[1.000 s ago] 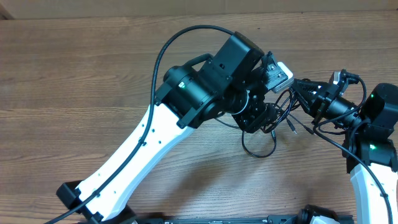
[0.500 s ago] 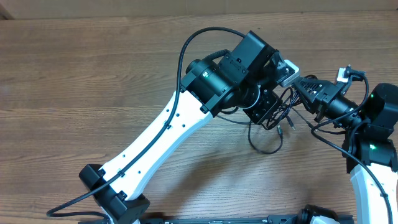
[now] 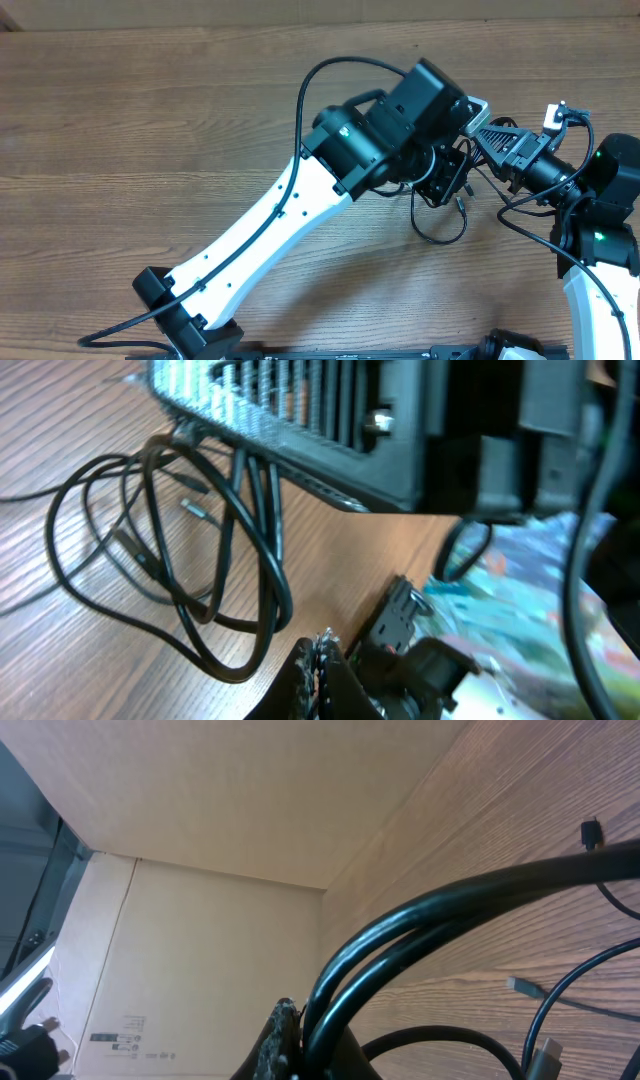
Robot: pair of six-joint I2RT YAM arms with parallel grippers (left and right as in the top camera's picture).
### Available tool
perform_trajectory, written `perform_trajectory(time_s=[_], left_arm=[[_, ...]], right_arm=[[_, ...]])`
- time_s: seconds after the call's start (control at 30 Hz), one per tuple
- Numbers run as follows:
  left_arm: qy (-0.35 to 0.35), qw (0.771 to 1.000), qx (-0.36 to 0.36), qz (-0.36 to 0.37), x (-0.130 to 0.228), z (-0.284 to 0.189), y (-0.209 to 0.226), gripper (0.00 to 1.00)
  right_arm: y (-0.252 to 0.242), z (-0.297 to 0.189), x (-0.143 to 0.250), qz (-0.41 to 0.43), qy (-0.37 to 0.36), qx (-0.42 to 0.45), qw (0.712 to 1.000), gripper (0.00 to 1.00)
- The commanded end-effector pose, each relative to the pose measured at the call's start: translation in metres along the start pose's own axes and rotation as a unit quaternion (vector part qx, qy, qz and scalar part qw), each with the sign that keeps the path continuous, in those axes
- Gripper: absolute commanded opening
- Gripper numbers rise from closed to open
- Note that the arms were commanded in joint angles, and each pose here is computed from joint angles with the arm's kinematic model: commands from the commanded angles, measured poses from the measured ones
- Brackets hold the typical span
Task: Untangle cables
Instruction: 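Swing the left gripper with the bundle rightward toward the right gripper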
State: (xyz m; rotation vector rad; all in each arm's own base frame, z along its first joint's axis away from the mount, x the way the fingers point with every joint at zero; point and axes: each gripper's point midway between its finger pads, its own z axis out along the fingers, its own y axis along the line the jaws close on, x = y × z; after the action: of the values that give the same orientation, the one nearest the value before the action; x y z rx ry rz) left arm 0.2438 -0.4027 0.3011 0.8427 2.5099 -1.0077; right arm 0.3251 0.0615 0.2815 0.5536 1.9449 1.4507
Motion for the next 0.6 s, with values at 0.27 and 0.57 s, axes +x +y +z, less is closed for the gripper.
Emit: perform_trajectory(time_s=[0.27,0.57], left_arm=[[-0.084,0.978,-0.145,-0.122,-0.016,-0.005,0.035,0.17],[-0.038,0.981,-0.121,-0.146,-0.006,0.03,0.036,0.3]], right_arm=[[0.004,0.0,-0.001,-0.015,-0.002,-0.003,1.0,0.04],[0.005,0.0,0.0,-0.015,0.001,-0.004,1.0,0.04]])
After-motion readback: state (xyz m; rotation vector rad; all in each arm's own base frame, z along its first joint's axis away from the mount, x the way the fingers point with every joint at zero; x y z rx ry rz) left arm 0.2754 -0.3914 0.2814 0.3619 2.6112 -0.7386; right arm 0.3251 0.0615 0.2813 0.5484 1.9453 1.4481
